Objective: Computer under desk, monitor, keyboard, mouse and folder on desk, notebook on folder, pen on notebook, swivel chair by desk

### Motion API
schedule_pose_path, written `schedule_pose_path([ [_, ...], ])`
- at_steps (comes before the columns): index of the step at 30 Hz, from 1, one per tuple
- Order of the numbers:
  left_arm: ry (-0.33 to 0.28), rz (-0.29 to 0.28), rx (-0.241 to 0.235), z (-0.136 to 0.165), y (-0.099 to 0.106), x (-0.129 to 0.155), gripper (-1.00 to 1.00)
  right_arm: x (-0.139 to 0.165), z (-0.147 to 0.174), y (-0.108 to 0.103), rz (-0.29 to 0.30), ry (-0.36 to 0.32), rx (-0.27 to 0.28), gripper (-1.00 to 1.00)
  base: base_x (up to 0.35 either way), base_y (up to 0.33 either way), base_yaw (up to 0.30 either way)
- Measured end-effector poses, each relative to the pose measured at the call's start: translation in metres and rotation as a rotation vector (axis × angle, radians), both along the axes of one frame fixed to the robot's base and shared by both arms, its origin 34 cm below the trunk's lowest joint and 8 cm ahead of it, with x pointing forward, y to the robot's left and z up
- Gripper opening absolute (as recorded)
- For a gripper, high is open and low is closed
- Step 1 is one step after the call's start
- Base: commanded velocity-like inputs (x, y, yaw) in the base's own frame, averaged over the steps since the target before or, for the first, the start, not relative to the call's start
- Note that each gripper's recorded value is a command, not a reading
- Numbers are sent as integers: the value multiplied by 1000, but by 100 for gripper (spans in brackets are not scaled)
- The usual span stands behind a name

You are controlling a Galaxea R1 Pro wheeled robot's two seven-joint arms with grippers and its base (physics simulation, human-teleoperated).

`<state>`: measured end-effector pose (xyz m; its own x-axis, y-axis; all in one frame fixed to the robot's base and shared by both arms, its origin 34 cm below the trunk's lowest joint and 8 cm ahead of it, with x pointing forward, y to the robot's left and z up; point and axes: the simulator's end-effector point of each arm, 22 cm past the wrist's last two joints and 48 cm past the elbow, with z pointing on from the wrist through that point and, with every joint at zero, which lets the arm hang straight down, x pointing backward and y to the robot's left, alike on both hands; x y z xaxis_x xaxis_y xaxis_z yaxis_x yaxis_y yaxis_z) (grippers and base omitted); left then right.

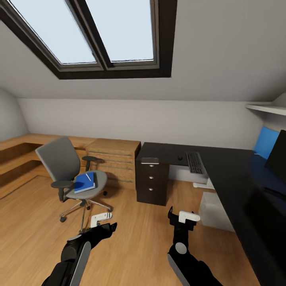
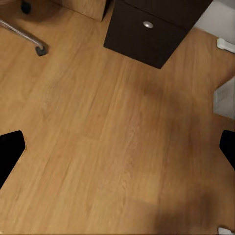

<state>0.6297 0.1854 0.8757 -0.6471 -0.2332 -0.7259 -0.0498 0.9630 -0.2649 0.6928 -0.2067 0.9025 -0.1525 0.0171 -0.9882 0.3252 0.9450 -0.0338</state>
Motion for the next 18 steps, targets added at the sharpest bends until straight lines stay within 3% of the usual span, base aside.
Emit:
schedule_pose_path([
  [3,0,0,0,0,0,0,100,0,0,0,-1,0,0,100,239,245,0],
  [10,0,-2,1,0,-1,0,100,0,0,0,-1,0,0,100,314,35,-39],
  [18,9,-26,6,-5,-11,-2,100,0,1,-1,-4,-1,3,100,112,1,-148],
])
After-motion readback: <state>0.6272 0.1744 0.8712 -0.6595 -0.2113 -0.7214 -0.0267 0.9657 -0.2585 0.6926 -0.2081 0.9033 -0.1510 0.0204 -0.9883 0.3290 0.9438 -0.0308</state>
